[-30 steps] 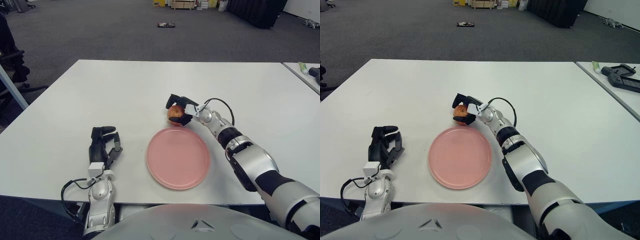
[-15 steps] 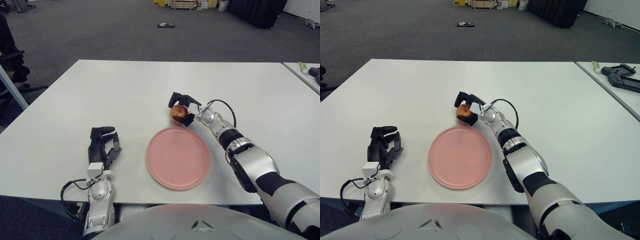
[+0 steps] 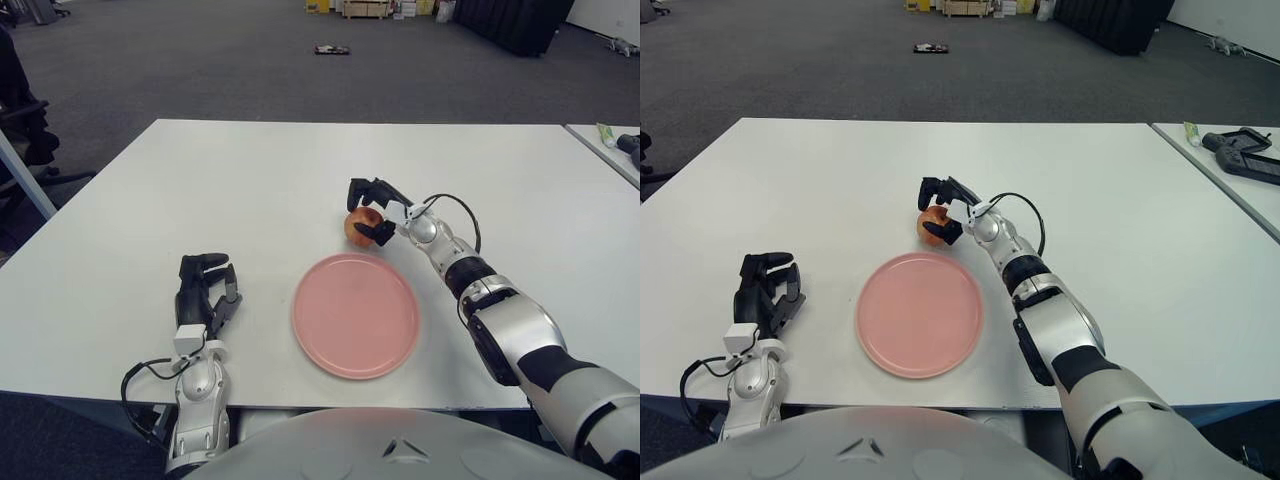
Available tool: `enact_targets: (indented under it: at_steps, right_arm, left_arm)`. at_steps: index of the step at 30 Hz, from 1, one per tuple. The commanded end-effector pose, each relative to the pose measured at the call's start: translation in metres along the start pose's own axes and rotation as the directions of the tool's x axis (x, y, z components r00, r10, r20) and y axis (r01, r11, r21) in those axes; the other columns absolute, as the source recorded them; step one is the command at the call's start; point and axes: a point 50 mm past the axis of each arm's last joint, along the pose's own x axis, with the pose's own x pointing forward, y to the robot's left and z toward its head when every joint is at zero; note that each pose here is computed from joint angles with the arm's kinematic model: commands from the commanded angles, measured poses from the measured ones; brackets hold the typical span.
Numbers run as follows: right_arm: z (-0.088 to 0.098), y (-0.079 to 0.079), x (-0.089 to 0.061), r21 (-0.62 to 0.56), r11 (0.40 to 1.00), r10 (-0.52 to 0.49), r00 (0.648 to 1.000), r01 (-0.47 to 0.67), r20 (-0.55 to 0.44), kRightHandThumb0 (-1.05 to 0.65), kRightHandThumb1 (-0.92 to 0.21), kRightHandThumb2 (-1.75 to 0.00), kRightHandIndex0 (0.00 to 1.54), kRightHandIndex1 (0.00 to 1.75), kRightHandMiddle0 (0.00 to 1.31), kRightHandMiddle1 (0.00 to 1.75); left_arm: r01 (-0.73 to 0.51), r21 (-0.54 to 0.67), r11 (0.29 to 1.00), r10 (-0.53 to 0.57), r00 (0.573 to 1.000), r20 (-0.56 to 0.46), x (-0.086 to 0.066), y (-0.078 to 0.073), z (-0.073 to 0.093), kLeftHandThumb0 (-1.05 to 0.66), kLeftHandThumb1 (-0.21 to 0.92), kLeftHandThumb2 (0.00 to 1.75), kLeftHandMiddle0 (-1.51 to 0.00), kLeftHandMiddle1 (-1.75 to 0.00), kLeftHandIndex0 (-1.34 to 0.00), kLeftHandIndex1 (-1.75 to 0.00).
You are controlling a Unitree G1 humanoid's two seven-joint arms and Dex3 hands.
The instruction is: Put the apple into the plate.
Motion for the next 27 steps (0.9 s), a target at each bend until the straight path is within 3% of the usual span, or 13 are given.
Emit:
enact_targets:
  at_steps: [1, 12, 17, 21, 27]
  right_arm:
    - [0.004, -0.007, -0.001, 0.039, 0.998, -0.055, 0.998, 0.054, 0.032, -0.01, -0.05, -1.61, 0.82, 1.67, 0.60, 1.75]
    - [0.028, -0.026, -0.008, 0.129, 0.983, -0.152, 0.971, 0.129, 0.186, -0.01, 0.00, -1.68, 0.85, 1.72, 0.62, 1.75]
    - [0.042, -0.032, -0.018, 0.147, 0.976, -0.197, 0.944, 0.162, 0.266, -0.01, 0.00, -1.68, 0.85, 1.73, 0.62, 1.75]
    - [0.054, -0.036, -0.035, 0.136, 0.972, -0.227, 0.906, 0.190, 0.357, -0.01, -0.01, -1.67, 0.85, 1.72, 0.61, 1.75]
    - [0.061, -0.036, -0.045, 0.146, 0.974, -0.220, 0.893, 0.176, 0.393, -0.01, -0.01, -1.66, 0.86, 1.69, 0.61, 1.75]
  left_arm:
    - [-0.018, 0.006, 1.000, 0.019, 0.998, -0.064, -0.003, 0.003, -0.011, -0.35, 0.87, 0.60, -0.39, -1.55, -0.22, -1.75]
    - [-0.011, 0.009, 1.000, 0.011, 0.999, -0.046, -0.001, 0.001, -0.010, -0.35, 0.86, 0.61, -0.38, -1.62, -0.23, -1.75]
    - [-0.008, 0.010, 1.000, 0.008, 0.999, -0.046, 0.001, 0.001, -0.011, -0.35, 0.86, 0.62, -0.38, -1.63, -0.23, -1.75]
    - [-0.007, 0.006, 1.000, 0.007, 0.998, -0.058, 0.001, 0.001, -0.011, -0.35, 0.87, 0.60, -0.37, -1.60, -0.22, -1.75]
    - [-0.002, 0.000, 1.000, 0.002, 0.999, -0.054, 0.002, 0.001, -0.011, -0.35, 0.91, 0.55, -0.36, -1.57, -0.20, -1.75]
